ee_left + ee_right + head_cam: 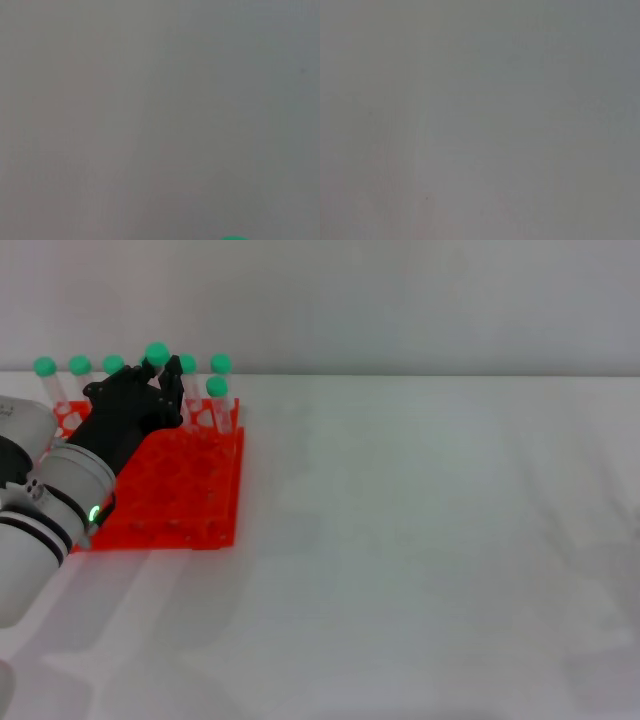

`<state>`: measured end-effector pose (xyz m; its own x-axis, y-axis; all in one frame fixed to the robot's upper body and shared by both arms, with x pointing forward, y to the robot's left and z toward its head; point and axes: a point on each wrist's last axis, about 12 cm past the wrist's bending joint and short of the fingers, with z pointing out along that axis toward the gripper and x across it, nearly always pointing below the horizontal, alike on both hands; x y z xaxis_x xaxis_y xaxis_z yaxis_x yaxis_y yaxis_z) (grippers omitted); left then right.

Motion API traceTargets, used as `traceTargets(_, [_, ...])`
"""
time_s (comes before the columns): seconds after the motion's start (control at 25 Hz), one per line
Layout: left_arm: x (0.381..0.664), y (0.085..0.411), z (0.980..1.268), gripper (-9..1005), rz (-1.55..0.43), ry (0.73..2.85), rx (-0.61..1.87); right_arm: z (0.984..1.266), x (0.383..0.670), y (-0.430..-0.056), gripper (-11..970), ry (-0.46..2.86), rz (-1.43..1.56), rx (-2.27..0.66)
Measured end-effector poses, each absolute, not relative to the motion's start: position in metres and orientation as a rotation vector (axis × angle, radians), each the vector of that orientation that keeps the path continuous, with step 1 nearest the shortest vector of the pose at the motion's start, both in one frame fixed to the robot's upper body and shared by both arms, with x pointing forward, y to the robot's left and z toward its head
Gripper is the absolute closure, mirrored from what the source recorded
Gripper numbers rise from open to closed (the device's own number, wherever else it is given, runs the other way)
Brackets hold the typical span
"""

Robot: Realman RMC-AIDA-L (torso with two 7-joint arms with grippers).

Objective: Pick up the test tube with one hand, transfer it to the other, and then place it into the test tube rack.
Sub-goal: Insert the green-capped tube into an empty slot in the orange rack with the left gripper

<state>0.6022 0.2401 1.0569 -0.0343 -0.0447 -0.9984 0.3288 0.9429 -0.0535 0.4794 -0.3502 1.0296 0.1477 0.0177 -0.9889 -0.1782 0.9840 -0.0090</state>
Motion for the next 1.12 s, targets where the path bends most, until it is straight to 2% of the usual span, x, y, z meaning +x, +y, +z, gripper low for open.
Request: traceTargets(1.12, [0.613, 0.233, 1.045, 687, -0.25, 1.751, 0.246, 1.025, 0.474, -0.349, 84, 1.436, 0.151, -0.126])
